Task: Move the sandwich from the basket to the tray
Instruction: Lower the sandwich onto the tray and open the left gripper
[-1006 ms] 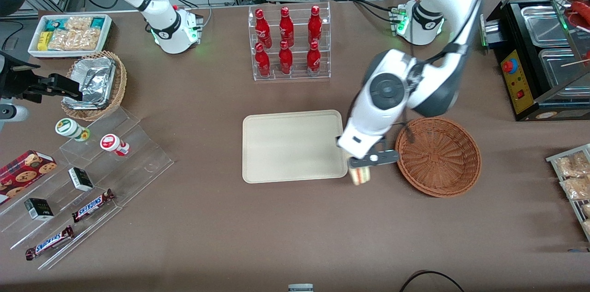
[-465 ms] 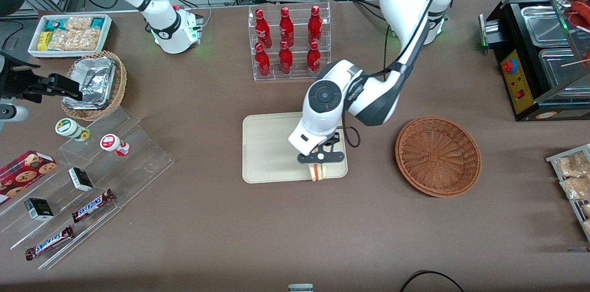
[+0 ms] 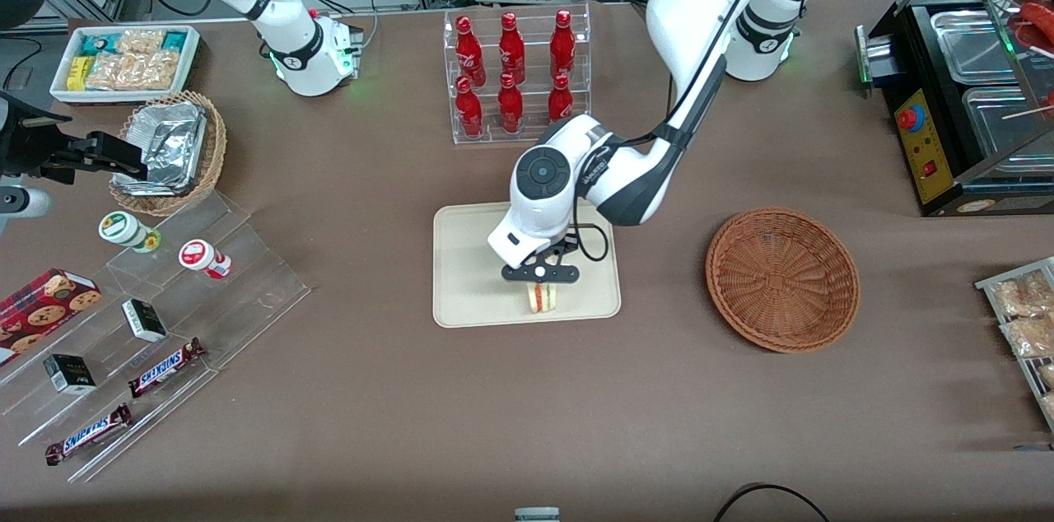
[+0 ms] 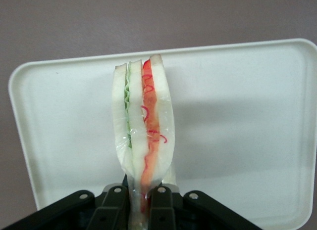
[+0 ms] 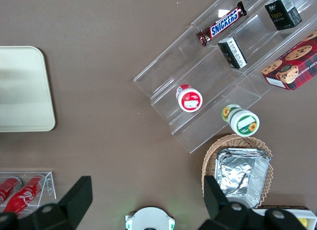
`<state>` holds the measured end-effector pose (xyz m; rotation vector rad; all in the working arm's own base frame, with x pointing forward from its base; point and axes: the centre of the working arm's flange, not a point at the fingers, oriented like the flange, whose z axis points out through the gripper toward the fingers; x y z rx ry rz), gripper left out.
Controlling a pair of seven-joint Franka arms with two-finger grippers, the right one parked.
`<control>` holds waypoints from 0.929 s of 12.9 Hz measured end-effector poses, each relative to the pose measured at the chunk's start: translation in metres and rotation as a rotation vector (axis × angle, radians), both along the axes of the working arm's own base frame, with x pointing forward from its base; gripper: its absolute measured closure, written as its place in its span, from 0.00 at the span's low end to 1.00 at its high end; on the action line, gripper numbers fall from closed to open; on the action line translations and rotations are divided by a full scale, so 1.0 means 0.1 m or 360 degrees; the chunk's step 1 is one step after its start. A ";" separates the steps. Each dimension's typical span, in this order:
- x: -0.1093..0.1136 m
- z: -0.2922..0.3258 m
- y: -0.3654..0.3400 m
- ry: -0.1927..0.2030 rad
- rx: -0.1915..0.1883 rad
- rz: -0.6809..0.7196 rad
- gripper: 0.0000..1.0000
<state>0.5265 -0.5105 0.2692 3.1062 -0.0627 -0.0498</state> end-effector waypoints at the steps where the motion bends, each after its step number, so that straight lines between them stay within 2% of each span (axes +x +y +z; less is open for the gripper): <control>1: -0.05 -0.06 -0.04 0.0009 0.0008 -0.0012 0.85; 5: -0.18 -0.22 -0.14 0.0035 0.0032 -0.0046 0.85; 10: -0.19 -0.30 -0.14 0.0047 0.0044 -0.0047 0.85; 12: -0.19 -0.32 -0.14 0.0050 0.0046 -0.0047 0.81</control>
